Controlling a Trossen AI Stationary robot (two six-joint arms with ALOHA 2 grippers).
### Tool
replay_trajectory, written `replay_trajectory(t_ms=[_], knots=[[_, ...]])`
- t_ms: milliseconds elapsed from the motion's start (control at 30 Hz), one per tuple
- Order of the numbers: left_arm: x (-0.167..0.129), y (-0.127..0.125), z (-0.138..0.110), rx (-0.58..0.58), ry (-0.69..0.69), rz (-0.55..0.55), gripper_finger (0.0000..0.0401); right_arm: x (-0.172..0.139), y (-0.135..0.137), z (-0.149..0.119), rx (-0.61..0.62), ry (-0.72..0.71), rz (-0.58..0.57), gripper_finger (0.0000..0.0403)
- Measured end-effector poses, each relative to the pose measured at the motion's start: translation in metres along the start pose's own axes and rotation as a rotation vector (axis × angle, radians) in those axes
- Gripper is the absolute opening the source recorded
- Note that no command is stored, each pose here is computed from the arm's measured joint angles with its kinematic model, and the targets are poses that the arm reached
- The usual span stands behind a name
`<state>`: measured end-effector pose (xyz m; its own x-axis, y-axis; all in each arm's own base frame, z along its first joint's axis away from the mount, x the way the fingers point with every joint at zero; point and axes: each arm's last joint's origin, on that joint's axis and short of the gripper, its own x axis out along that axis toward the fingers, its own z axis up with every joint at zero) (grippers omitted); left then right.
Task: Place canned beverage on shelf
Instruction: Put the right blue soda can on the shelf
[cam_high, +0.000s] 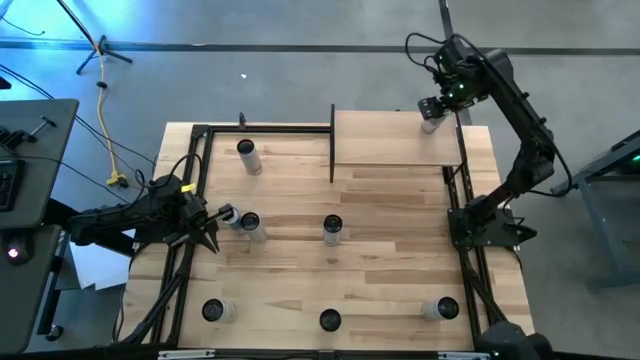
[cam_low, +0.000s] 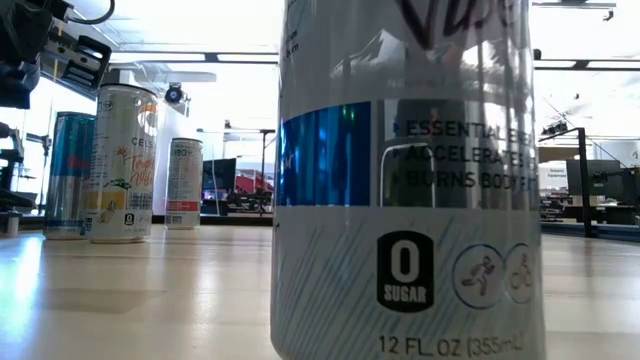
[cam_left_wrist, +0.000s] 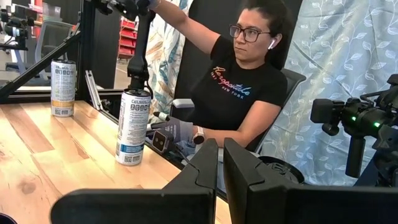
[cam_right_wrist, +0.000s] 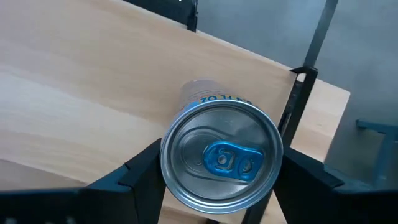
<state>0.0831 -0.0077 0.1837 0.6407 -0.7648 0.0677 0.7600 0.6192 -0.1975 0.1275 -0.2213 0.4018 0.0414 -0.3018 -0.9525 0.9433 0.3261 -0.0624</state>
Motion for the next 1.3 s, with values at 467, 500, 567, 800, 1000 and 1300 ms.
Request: replay_trajectory(t_ms=[467, 500, 567, 800, 1000, 1300], knots=[[0.000, 0.000, 0.000, 0.000, 0.000, 0.000, 0.0003, 0.002, 0.001, 0.000, 0.007, 0.012, 0.022, 0.0234], [0.000, 0.000, 0.000, 0.000, 0.000, 0.000, 0.0003, 0.003, 0.002, -0.001, 0.006, 0.017, 0.028, 0.0234], [0.000, 0.000, 0.000, 0.000, 0.000, 0.000, 0.0003, 0.004, 0.003, -0.001, -0.004, 0.022, 0.025, 0.0234], [0.000, 0.000, 0.000, 0.000, 0.000, 0.000, 0.0003, 0.005, 0.006, -0.002, -0.008, 0.034, 0.066, 0.0234], [0.000, 0.000, 0.000, 0.000, 0.000, 0.000, 0.0003, 0.004, 0.020, -0.005, -0.061, 0.034, 0.089, 0.0234], [0.000, 0.000, 0.000, 0.000, 0.000, 0.000, 0.0003, 0.005, 0.019, -0.004, -0.061, 0.032, 0.065, 0.0234]])
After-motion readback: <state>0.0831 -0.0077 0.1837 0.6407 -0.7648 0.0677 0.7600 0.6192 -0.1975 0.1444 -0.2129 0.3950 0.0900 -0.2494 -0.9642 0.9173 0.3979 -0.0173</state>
